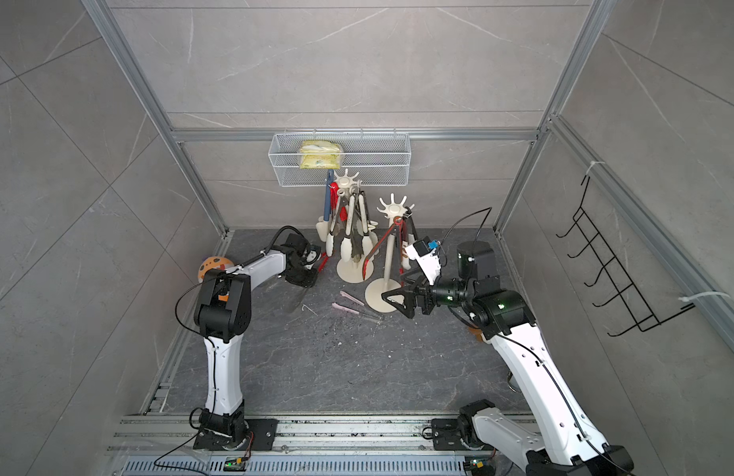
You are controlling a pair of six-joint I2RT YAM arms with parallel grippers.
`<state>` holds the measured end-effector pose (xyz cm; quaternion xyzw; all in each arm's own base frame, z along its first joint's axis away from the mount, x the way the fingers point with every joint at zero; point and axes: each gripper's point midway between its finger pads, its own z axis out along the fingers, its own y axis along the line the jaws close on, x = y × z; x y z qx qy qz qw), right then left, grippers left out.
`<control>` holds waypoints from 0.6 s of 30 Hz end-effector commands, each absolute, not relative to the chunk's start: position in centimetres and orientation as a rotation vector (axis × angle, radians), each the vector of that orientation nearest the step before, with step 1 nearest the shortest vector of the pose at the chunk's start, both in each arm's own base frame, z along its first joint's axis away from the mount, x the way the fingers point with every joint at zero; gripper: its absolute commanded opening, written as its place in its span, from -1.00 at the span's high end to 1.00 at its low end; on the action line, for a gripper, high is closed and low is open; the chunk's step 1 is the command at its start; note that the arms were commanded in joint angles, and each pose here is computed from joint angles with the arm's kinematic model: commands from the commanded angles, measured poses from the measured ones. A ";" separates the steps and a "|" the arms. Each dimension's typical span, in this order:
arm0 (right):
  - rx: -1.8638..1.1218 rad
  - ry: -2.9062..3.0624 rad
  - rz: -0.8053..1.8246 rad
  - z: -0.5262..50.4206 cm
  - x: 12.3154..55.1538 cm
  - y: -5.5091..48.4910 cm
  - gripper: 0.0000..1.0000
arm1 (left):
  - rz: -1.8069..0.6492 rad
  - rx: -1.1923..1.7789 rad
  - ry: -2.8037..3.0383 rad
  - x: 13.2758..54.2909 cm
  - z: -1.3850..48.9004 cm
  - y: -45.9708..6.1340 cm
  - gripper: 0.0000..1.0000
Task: Hang food tongs on kitchen utensil racks
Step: Pick up the food tongs from the center of the board.
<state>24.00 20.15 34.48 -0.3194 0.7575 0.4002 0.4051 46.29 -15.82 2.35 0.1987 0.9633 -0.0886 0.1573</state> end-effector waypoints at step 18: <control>-0.826 1.880 0.989 34.9 23.9 20.2 -1.00 | -0.335 0.411 2.622 40.3 10.0 -14.5 0.91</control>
